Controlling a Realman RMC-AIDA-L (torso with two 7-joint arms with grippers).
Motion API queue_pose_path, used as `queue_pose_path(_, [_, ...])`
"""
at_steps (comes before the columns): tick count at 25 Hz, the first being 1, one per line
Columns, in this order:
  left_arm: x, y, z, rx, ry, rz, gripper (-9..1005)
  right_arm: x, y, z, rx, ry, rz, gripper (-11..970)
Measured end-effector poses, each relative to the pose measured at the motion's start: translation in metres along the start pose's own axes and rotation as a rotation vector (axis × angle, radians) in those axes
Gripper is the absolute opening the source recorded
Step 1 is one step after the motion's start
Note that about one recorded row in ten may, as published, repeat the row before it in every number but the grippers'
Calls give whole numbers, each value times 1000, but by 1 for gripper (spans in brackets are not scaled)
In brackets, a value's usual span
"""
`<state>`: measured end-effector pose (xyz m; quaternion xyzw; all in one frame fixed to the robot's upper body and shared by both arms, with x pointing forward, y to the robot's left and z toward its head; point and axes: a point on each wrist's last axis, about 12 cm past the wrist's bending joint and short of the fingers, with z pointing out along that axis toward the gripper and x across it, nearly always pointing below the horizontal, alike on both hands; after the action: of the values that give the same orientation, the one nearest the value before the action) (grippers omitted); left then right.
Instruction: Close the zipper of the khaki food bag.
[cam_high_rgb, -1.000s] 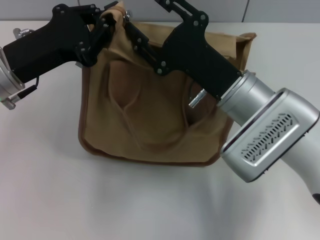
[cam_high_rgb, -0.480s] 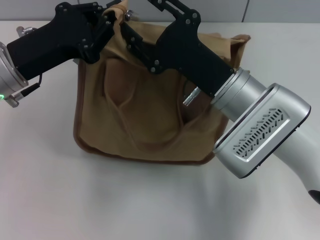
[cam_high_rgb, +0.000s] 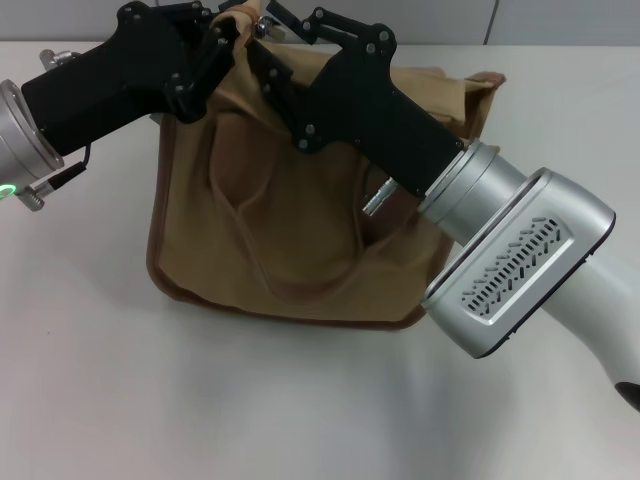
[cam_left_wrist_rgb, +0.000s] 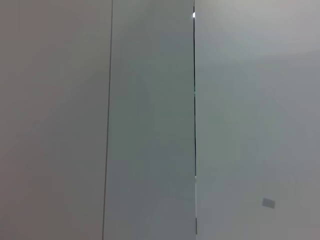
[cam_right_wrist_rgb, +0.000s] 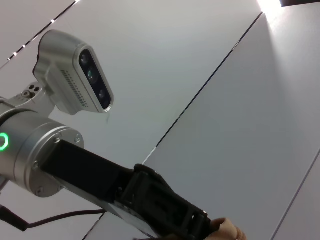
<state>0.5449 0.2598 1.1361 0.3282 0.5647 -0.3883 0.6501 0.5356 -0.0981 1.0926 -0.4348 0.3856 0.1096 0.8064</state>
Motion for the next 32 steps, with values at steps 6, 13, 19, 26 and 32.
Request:
queue_pose_path(6, [1,0,1,-3,4,-1,27,1,-1,0,3,2,4,201])
queue_pose_path(13, [1,0,0,-4,6,-1,27,1,-1,0,4,8,5,159])
queue_pose_path(19, [2,0,-2,-8,8,-4,28,2,-1,-2,11,15,7,151])
queue_pose_path(26, [3,-1,-5,-13,3,-10,27,3,-3,-7,45,29,17,97])
queue_pose_path(32, [2,-1,-4,-11,-2,-9,27,3,-4,-7,59,32,31,0])
